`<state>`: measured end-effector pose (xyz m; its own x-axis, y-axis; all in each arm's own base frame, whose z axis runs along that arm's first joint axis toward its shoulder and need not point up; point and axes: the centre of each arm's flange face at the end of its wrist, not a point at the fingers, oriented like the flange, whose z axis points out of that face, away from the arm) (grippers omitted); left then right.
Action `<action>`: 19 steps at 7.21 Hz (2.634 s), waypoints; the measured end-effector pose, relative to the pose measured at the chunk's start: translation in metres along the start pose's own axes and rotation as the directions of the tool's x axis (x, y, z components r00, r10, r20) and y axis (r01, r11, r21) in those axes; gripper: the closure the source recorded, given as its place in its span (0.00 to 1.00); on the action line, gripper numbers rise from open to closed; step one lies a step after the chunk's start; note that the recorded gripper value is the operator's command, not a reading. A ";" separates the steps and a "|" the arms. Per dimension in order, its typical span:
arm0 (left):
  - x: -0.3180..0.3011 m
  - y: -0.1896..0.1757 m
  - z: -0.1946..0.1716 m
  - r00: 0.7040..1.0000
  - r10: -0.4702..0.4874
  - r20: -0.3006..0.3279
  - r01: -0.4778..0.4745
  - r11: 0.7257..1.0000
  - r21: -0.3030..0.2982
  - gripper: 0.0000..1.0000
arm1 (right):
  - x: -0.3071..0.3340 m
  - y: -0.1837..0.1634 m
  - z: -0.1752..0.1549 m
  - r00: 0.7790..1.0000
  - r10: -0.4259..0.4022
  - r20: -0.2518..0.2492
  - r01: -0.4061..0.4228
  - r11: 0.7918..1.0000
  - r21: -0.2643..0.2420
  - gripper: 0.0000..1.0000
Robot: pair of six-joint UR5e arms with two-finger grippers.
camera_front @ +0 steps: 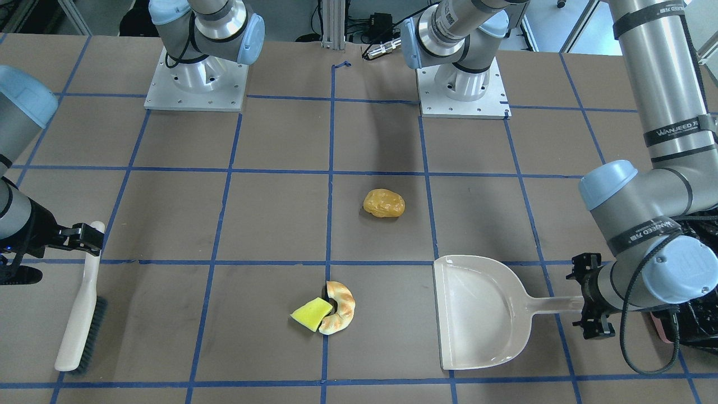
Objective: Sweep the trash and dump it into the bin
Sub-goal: 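Grasp the white brush handle with the right gripper, then move the dustpan toward the sponge while the right gripper lifts the brush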
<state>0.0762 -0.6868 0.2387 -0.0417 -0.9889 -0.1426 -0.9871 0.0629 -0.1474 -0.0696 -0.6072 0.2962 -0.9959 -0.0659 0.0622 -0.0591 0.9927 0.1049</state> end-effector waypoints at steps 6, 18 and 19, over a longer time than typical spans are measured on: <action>-0.002 0.000 -0.015 0.999 -0.031 -0.039 0.030 0.999 -0.020 1.00 | -0.006 0.021 0.044 0.993 0.117 0.010 -0.116 0.988 -0.098 0.00; 0.009 0.147 -0.058 0.983 -0.183 0.028 0.184 0.982 -0.035 1.00 | -0.003 0.007 0.071 0.988 0.156 0.006 -0.155 0.985 -0.072 0.78; 0.007 0.151 -0.054 0.985 -0.165 0.053 0.166 0.986 -0.010 1.00 | -0.002 0.006 0.069 0.988 0.157 0.004 -0.156 0.986 -0.063 0.81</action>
<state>-0.0814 -0.6916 0.2684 0.1304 -0.9771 -0.1682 -0.9818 -0.1036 -0.1592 -0.0724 -0.5937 0.2278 -0.9931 0.0913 0.0736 0.1019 0.9825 0.1562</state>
